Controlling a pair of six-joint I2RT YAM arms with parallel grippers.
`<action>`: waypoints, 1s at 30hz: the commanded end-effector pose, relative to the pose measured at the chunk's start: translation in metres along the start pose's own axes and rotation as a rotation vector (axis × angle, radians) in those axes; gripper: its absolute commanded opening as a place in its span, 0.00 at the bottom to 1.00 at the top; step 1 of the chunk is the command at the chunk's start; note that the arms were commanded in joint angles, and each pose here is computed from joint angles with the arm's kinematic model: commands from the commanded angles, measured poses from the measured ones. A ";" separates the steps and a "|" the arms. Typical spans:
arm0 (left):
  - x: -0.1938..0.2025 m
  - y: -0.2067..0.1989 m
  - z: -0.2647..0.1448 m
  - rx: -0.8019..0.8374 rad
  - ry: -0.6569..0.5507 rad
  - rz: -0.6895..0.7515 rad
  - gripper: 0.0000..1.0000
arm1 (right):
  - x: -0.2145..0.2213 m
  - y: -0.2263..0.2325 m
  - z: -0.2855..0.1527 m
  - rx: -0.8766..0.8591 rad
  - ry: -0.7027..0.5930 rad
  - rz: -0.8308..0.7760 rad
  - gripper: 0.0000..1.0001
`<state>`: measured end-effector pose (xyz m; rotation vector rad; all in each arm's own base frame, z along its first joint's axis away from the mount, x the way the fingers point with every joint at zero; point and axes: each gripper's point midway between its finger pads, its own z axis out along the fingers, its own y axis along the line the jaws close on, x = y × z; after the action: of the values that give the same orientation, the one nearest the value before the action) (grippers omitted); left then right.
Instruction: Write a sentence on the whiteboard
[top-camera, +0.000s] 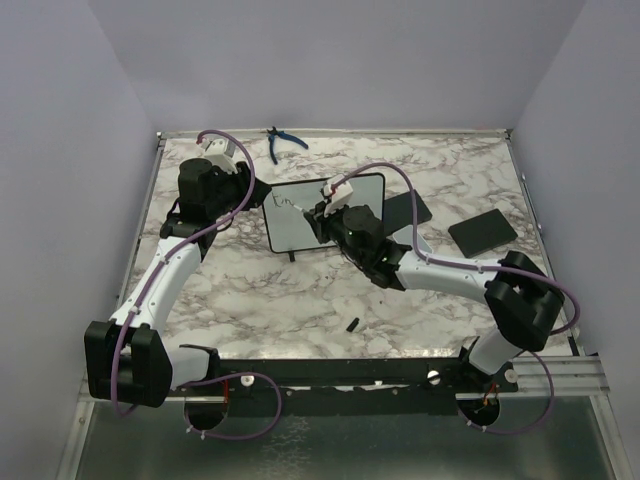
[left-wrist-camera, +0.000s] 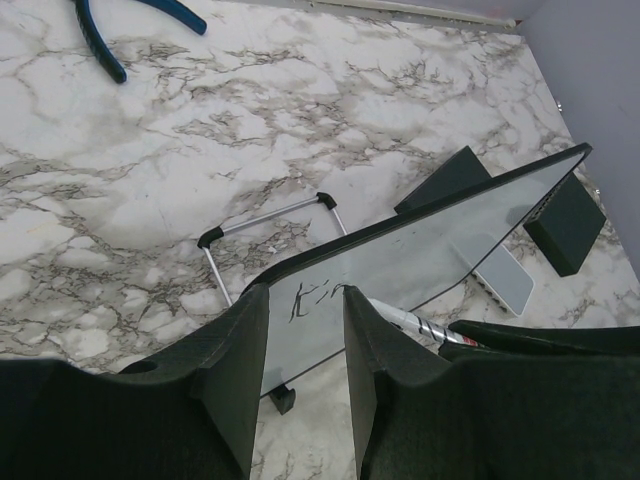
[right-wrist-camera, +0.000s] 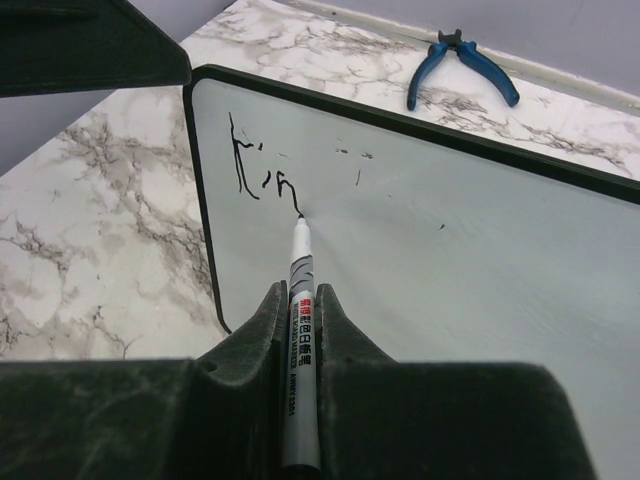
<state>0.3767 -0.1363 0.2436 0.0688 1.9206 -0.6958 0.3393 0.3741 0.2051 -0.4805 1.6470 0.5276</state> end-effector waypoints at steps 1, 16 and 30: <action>-0.002 -0.006 -0.005 0.018 -0.013 0.022 0.37 | -0.022 0.007 -0.014 -0.051 -0.060 0.003 0.00; -0.001 -0.005 -0.005 0.018 -0.012 0.020 0.37 | -0.024 0.000 -0.011 -0.001 -0.063 0.007 0.00; 0.001 -0.006 -0.004 0.025 -0.003 0.018 0.37 | -0.021 -0.002 -0.001 0.027 -0.050 -0.005 0.00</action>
<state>0.3764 -0.1362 0.2444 0.0693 1.9183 -0.6958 0.3357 0.3679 0.2165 -0.4675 1.6257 0.5329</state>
